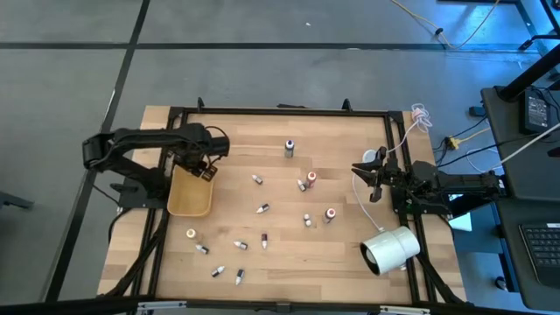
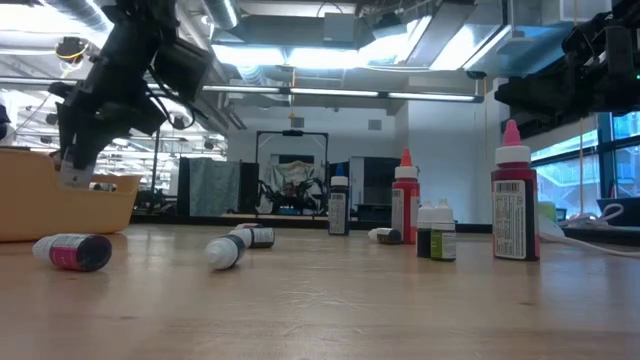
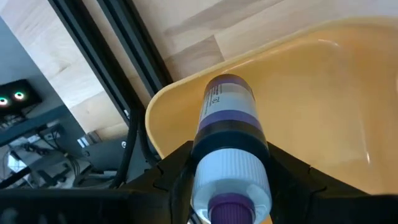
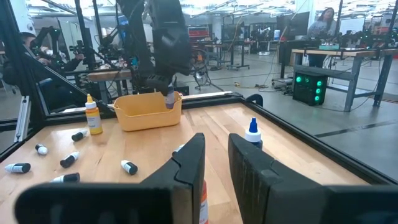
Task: Pick & Place food coloring
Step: Put the large purple food coloring bottle into the yellow bin
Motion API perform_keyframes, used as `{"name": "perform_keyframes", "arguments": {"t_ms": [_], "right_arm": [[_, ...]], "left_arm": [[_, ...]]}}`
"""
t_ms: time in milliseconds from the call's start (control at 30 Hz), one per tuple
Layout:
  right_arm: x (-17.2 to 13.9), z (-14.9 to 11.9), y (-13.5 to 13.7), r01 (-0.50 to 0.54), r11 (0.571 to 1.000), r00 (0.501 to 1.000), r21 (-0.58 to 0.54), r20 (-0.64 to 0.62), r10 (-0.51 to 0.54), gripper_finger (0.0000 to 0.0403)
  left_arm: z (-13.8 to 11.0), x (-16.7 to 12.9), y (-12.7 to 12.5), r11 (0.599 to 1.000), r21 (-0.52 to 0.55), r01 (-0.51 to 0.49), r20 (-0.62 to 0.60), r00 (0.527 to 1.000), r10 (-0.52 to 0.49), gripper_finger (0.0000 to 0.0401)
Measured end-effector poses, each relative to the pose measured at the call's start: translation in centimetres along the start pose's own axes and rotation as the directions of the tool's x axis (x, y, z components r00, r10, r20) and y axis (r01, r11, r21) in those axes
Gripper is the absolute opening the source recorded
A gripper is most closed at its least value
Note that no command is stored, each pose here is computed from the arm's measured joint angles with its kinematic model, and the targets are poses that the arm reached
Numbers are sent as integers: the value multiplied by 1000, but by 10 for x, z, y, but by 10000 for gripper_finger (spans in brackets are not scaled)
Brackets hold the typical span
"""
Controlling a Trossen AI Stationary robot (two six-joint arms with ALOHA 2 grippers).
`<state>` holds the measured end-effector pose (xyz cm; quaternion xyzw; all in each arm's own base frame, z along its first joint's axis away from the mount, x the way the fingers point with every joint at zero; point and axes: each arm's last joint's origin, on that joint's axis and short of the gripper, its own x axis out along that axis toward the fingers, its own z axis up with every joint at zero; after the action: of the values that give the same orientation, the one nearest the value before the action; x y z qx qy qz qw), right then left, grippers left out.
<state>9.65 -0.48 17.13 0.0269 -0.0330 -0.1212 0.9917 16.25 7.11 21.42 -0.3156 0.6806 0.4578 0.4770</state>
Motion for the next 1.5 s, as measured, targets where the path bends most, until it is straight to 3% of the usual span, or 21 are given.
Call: {"name": "perform_keyframes", "arguments": {"t_ms": [833,1100,1500], "right_arm": [[0,0,0,0,1000,1000,0,0,0,75],[0,0,0,0,1000,1000,0,0,0,75],[0,0,0,0,1000,1000,3,0,0,75]], "left_arm": [[7,4,-3,999,-16,-46,25,999,46,173],[13,4,-12,996,-36,86,37,996,-84,169],[14,4,-12,996,-30,79,58,995,-77,169]]}}
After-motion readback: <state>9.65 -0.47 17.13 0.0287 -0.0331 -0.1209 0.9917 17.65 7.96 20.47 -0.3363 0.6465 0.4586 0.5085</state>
